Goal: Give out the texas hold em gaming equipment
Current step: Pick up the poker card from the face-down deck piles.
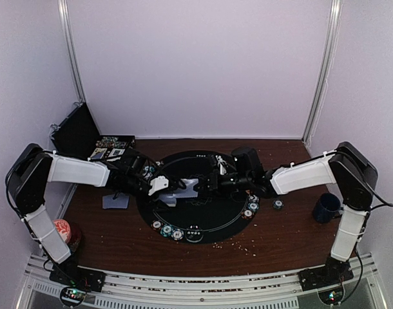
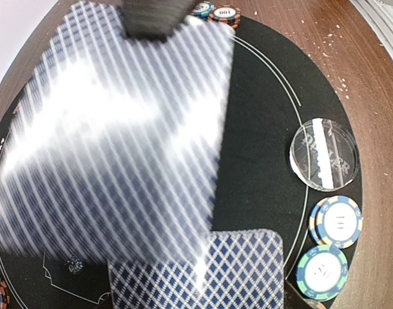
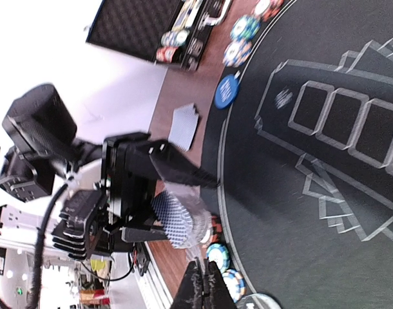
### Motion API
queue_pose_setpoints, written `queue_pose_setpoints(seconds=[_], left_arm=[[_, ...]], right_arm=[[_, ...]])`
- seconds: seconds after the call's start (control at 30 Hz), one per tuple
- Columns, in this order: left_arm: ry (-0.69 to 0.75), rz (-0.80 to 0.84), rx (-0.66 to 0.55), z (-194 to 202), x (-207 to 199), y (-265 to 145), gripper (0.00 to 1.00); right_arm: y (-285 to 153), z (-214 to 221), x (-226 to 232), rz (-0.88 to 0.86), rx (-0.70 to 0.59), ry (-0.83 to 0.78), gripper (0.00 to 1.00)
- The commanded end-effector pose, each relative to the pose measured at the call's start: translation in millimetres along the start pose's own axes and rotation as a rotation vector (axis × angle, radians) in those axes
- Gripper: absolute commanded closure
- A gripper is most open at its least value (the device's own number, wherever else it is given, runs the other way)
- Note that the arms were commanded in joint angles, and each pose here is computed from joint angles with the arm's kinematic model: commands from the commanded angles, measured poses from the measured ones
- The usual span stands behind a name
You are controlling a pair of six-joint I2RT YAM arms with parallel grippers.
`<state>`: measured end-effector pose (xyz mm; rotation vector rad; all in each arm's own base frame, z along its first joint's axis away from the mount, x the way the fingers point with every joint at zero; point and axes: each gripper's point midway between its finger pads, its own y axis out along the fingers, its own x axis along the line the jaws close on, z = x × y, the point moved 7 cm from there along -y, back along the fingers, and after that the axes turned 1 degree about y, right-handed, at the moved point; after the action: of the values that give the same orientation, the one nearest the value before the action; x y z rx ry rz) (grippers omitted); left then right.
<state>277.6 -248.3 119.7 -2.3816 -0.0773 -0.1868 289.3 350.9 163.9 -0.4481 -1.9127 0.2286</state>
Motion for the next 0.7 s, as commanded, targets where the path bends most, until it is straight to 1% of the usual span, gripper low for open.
queue_pose_setpoints(seconds=[0.0,0.13,0.2,0.43,0.67], left_arm=[[0.020,-0.034,-0.024,-8,10,-3,0.57],[0.022,-0.044,-0.023,-9,11,-5,0.57],[0.024,-0.049,-0.022,-11,11,-7,0.57],[0.024,-0.070,-0.022,-20,12,-19,0.57],[0.036,-0.128,-0.022,-30,11,-37,0.57]], right_arm=[[-25,-22,-1,-0.015,-0.080,-0.004,1.00],[-29,-35,-13,0.018,-0.098,0.009,1.00],[-19,-39,-23,0.043,-0.080,0.020,1.00],[34,-44,-39,0.041,0.016,0.050,1.00],[88,-32,-29,-0.028,0.099,0.045,1.00]])
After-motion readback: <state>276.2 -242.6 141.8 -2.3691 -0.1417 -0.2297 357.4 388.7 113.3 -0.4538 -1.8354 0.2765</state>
